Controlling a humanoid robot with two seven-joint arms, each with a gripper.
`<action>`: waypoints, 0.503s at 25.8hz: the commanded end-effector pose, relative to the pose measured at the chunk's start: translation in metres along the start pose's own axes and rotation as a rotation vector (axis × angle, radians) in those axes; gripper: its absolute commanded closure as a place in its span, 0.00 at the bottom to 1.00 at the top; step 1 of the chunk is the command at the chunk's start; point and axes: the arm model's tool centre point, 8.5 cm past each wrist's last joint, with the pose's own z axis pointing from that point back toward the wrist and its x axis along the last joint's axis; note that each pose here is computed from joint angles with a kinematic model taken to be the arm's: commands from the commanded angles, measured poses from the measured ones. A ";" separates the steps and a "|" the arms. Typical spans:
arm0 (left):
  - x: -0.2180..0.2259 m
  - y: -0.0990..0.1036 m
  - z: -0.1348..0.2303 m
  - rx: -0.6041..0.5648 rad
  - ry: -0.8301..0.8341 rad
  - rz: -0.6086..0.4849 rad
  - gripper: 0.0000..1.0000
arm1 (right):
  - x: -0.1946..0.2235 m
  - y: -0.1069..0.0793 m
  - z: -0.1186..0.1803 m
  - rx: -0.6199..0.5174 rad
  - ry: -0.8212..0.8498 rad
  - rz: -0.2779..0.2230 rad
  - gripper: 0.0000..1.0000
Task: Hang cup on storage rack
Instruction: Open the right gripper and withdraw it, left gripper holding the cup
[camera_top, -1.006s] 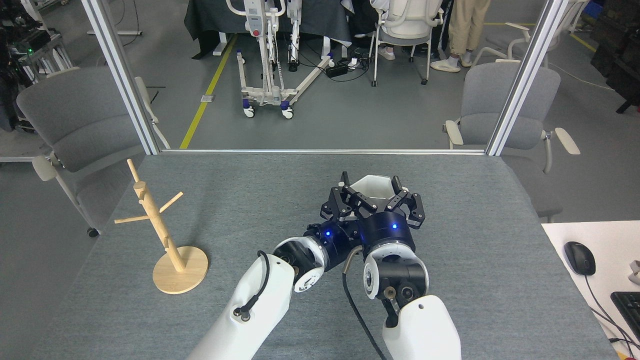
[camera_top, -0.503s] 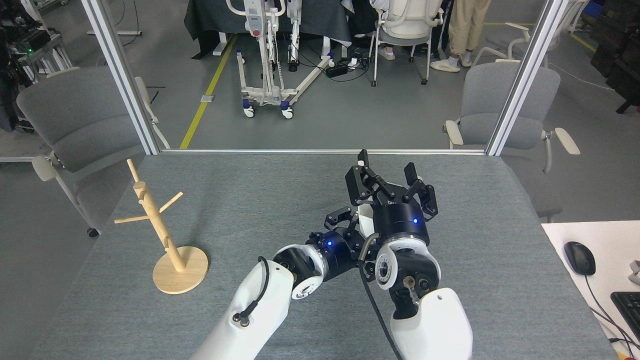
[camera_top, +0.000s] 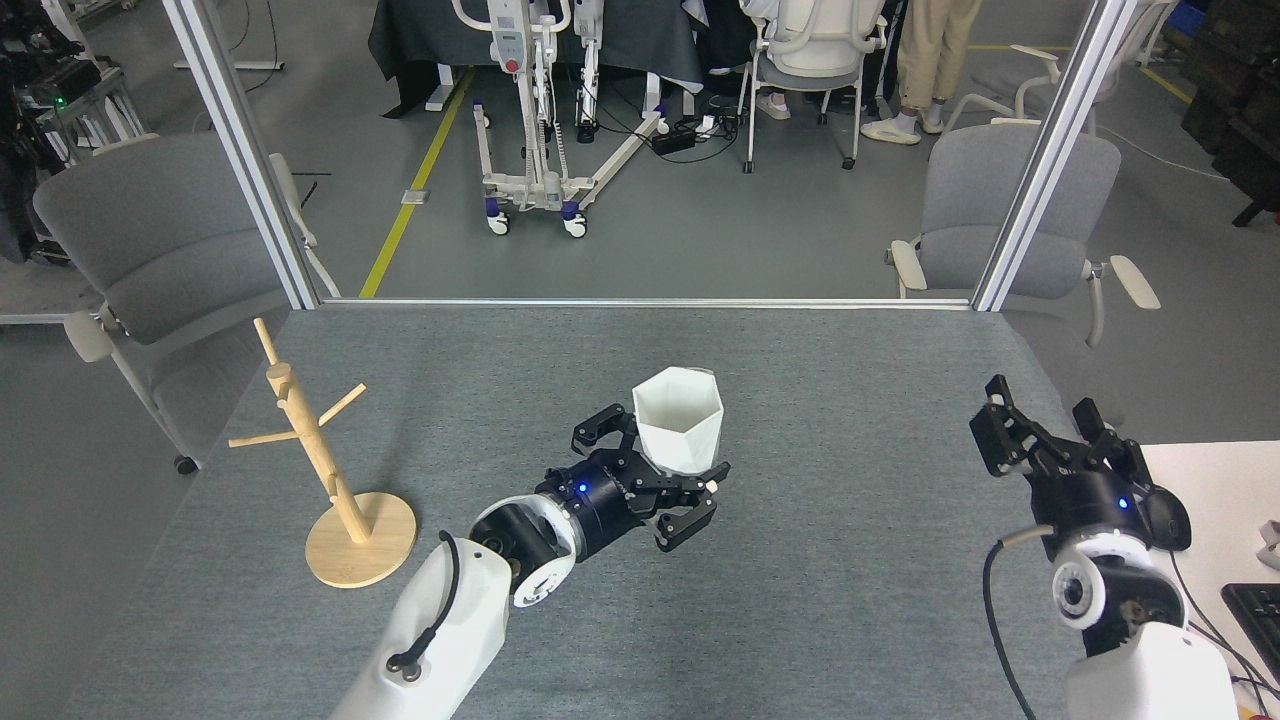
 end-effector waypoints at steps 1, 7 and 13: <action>-0.022 -0.002 0.035 0.018 0.065 -0.028 1.00 | -0.045 0.037 0.046 0.060 -0.108 0.056 0.00; -0.030 -0.010 0.110 0.018 0.109 -0.110 1.00 | -0.045 0.047 0.094 0.009 -0.133 0.094 0.00; -0.036 -0.012 0.185 0.015 0.157 -0.145 1.00 | -0.037 0.053 0.112 0.016 -0.130 0.094 0.00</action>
